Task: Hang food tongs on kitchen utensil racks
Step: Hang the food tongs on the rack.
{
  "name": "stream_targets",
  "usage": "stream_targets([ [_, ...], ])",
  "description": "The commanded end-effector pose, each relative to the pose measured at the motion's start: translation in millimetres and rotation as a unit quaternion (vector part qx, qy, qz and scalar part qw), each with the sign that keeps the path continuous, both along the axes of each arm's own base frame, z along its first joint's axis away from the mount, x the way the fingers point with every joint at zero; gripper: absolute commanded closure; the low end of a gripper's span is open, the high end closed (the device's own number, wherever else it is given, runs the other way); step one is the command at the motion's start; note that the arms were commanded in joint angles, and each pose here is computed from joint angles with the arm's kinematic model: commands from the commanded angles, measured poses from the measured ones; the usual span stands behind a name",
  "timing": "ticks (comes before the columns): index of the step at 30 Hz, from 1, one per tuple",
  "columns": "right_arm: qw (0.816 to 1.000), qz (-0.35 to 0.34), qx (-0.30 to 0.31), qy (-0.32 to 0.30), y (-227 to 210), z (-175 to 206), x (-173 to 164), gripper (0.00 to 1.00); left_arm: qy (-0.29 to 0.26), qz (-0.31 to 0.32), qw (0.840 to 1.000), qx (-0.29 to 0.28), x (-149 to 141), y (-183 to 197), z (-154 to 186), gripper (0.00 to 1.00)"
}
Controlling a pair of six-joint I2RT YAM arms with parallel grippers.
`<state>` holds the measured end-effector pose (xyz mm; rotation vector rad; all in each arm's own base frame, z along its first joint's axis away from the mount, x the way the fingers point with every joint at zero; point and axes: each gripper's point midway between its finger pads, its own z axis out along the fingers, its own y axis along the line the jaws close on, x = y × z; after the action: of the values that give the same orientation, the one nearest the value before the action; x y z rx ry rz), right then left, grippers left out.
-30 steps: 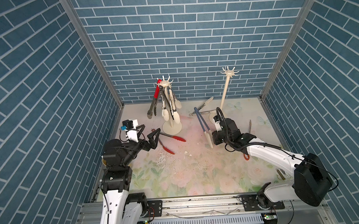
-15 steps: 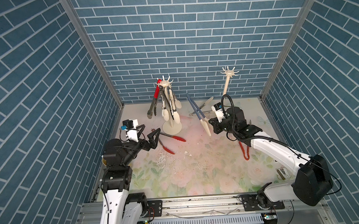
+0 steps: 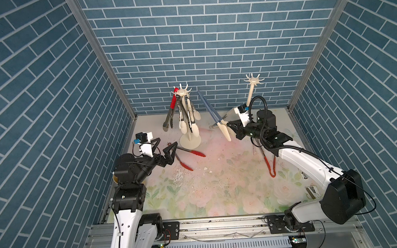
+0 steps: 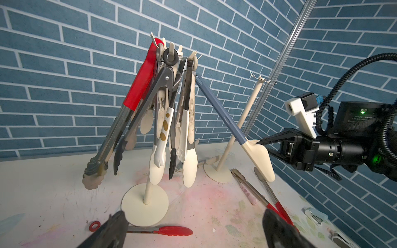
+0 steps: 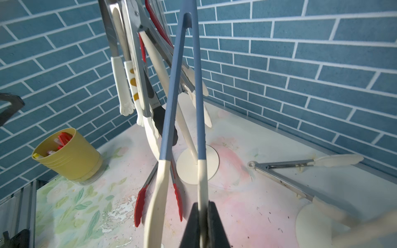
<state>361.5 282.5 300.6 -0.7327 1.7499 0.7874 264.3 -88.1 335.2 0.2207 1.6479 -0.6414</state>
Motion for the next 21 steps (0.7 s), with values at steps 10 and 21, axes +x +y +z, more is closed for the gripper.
stream_targets([
  [10, 0.990, 0.060, 0.052, -0.113, 15.3, 65.8, 15.2, 1.00, -0.006, -0.009, 1.000, 0.001, -1.4, -3.1, 0.1, 0.01],
  [21, 0.980, 0.112, 0.094, -0.138, 29.2, 89.4, 21.4, 1.00, -0.008, -0.011, 1.000, 0.000, -1.8, -3.8, 0.8, 0.01],
])
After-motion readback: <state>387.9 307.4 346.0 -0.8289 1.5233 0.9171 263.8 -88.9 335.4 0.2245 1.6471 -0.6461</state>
